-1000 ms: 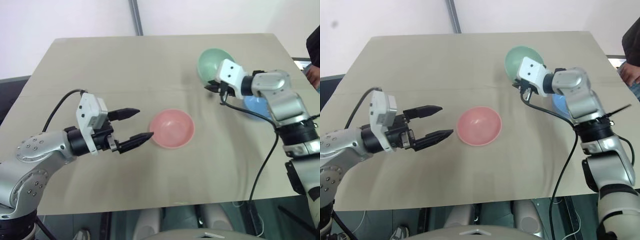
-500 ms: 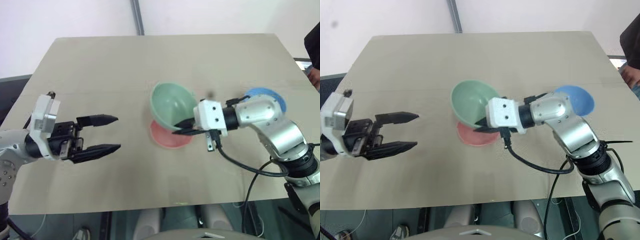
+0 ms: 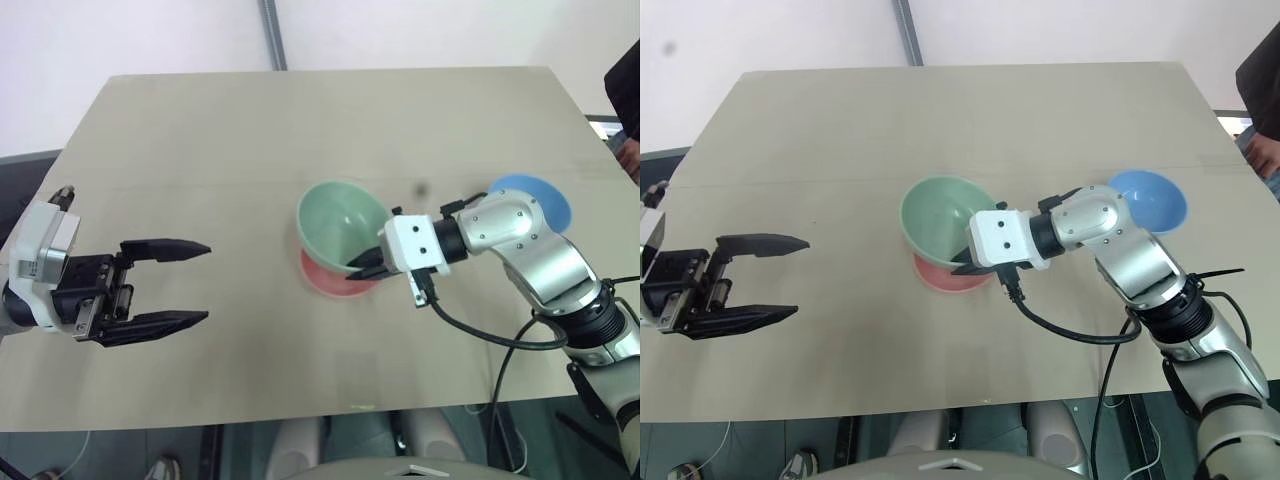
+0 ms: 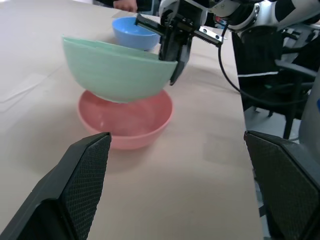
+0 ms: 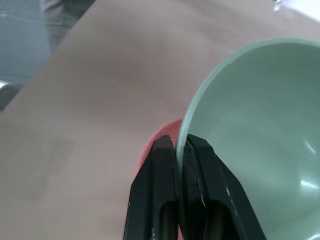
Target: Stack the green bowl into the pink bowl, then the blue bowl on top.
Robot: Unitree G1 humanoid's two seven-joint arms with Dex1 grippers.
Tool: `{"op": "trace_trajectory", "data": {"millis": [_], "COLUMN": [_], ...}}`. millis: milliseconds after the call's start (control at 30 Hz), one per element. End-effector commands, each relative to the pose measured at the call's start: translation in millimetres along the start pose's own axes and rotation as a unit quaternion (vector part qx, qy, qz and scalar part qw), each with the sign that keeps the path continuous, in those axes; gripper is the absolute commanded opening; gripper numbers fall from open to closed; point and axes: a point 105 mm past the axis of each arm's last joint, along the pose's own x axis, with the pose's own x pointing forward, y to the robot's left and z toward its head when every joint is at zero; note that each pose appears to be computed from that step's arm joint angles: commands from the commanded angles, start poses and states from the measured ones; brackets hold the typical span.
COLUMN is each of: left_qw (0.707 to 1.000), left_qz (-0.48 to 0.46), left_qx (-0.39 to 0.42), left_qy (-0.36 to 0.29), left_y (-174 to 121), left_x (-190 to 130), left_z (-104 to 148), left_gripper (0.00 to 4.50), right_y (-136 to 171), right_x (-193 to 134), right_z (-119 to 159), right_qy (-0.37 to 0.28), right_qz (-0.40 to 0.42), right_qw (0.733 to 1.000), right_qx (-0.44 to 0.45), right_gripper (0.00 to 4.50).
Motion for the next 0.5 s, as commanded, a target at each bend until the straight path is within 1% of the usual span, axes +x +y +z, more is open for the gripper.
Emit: {"op": "trace_trajectory", "data": {"millis": [33,133,267,300,367,400,433,500], "left_qw": [0.999,0.999,0.999,0.999,0.998,0.997,0.997,0.995], "left_qz": [0.007,0.007,0.0,-0.006,-0.014,-0.019,-0.025,-0.04], "left_qx": [0.031,0.035,0.041,0.043,0.048,0.05,0.053,0.062], "left_qy": [-0.006,-0.012,-0.028,-0.032,-0.043,-0.047,-0.055,-0.067], "left_y": [2,3,4,4,5,6,7,8], "left_x": [4,8,19,23,31,35,42,56], "left_z": [8,9,13,15,18,19,22,27], "left_gripper": [4.5,4.5,4.5,4.5,4.5,4.5,4.5,4.5], "right_y": [0,-12,-26,-30,-38,-42,-44,-34], "right_x": [1,-4,-34,-43,-67,-79,-98,-135], "right_z": [13,18,31,32,25,17,0,-39], "right_qy": [-0.013,-0.029,-0.07,-0.073,-0.057,-0.037,0.004,0.093], "right_qz": [-0.001,-0.054,-0.132,-0.154,-0.218,-0.255,-0.306,-0.383], "right_qw": [0.999,0.998,0.988,0.984,0.97,0.961,0.944,0.902], "right_qx": [-0.032,-0.023,0.034,0.05,0.085,0.102,0.122,0.174], "right_gripper": [2.09,3.53,3.53,3.53,3.53,3.53,3.53,3.53]}}
